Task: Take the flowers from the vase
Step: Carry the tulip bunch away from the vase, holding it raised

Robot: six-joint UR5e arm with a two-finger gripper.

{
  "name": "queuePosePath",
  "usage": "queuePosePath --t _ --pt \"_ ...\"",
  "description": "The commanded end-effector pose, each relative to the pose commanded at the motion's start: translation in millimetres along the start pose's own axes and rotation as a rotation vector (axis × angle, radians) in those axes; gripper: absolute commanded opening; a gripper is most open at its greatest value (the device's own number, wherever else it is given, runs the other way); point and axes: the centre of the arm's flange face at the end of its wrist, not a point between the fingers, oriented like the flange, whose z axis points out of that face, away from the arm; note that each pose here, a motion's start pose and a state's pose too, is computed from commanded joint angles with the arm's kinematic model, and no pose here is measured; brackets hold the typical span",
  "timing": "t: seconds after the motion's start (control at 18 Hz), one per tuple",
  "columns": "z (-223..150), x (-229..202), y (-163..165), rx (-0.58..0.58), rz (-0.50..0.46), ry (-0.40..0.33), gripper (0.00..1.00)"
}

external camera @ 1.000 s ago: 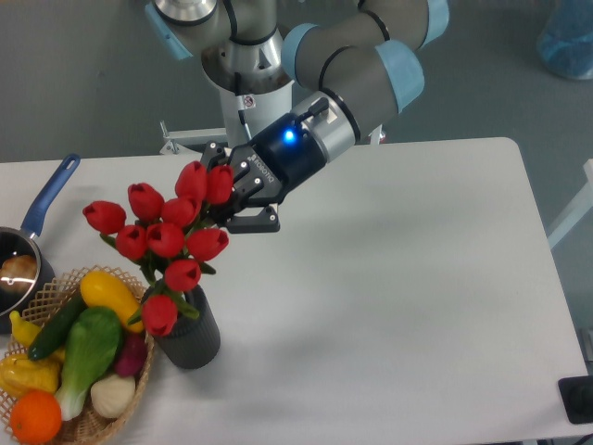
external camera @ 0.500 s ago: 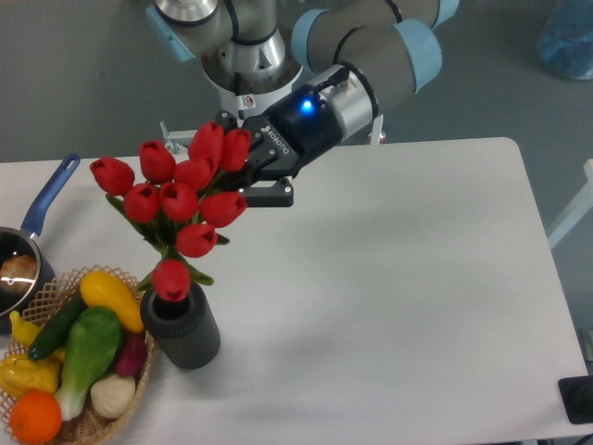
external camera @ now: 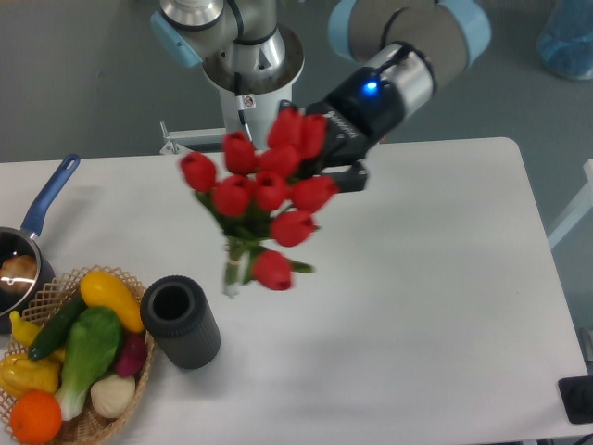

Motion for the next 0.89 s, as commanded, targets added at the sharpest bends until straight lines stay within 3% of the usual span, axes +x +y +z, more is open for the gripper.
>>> queuePosePath --t 0.11,0.28,0.44,0.67,0.89 --pt "-9.2 -8.7 12.3 -0.119 -0.002 -0.078 0.00" --pt "-26.2 -19.6 21.4 -0.196 0.009 -0.145 0.00" --pt "-39.6 -30.4 39.7 -0.392 0.121 -0.224 0.00" --pt "-48.9 -27.6 68.4 -0.606 0.163 -0.268 0.00" --pt "-53.4 -37.7 65.2 -0.719 0.156 -0.298 0.00"
